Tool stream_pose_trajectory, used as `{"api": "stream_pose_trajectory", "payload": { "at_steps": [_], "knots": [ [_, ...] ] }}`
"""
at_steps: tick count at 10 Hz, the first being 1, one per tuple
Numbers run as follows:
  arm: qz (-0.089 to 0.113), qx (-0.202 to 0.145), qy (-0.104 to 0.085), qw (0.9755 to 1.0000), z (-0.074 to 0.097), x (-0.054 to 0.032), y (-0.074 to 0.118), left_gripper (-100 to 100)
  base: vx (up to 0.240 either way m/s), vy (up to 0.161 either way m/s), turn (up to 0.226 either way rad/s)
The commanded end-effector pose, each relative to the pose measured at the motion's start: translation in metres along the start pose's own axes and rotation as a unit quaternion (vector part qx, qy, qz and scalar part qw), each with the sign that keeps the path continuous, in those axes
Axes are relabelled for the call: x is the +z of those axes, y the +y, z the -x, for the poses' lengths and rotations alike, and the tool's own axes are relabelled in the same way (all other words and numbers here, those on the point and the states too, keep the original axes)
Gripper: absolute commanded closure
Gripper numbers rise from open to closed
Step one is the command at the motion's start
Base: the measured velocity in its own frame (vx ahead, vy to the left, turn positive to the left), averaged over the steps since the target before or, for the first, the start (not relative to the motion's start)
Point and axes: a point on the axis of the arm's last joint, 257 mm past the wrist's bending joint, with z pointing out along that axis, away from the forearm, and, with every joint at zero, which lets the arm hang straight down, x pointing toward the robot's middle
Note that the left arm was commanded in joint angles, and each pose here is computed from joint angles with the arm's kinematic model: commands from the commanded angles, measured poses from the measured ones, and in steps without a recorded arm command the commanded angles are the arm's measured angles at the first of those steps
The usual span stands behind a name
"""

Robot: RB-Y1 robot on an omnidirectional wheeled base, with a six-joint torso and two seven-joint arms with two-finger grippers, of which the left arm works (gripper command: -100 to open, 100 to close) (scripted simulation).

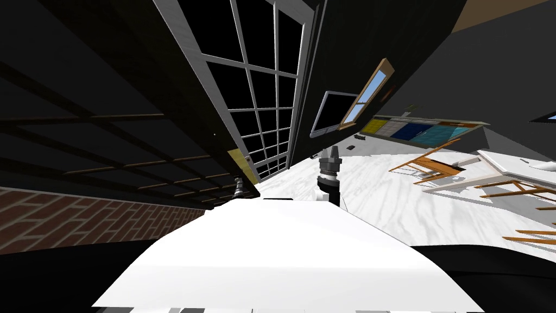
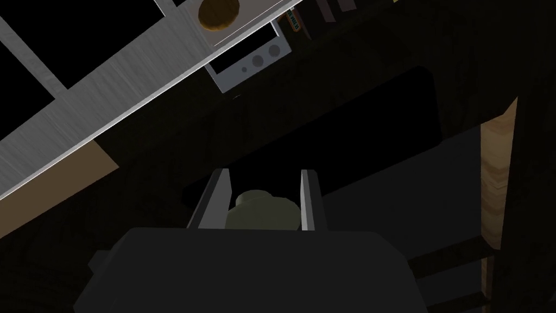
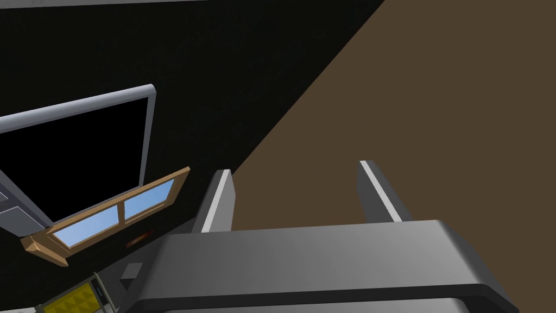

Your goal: Pull the door open

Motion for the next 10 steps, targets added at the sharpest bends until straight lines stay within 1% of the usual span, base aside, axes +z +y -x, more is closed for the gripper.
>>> {"api": "stream_pose_trajectory", "payload": {
  "at_steps": [1, 3, 5, 6, 7, 10],
  "knots": [
    [0.008, -0.018, -0.010, 0.9997, 0.0183, 0.0002, 0.0104, 100, -0.042, 0.019, -0.052],
    [0.008, -0.022, -0.010, 0.9997, 0.0183, 0.0002, 0.0104, 100, -0.015, 0.004, -0.022],
    [0.004, -0.060, -0.007, 0.9982, 0.0154, 0.0039, 0.0070, 100, -0.047, 0.013, -0.044],
    [0.004, -0.066, -0.007, 0.9978, 0.0154, 0.0039, 0.0070, 100, -0.049, 0.026, -0.028],
    [0.002, -0.084, -0.006, 0.9964, 0.0141, 0.0057, 0.0054, 100, -0.054, 0.008, -0.058],
    [0.002, -0.088, -0.006, 0.9961, 0.0141, 0.0057, 0.0054, 100, -0.016, 0.001, 0.000]
  ]
}}
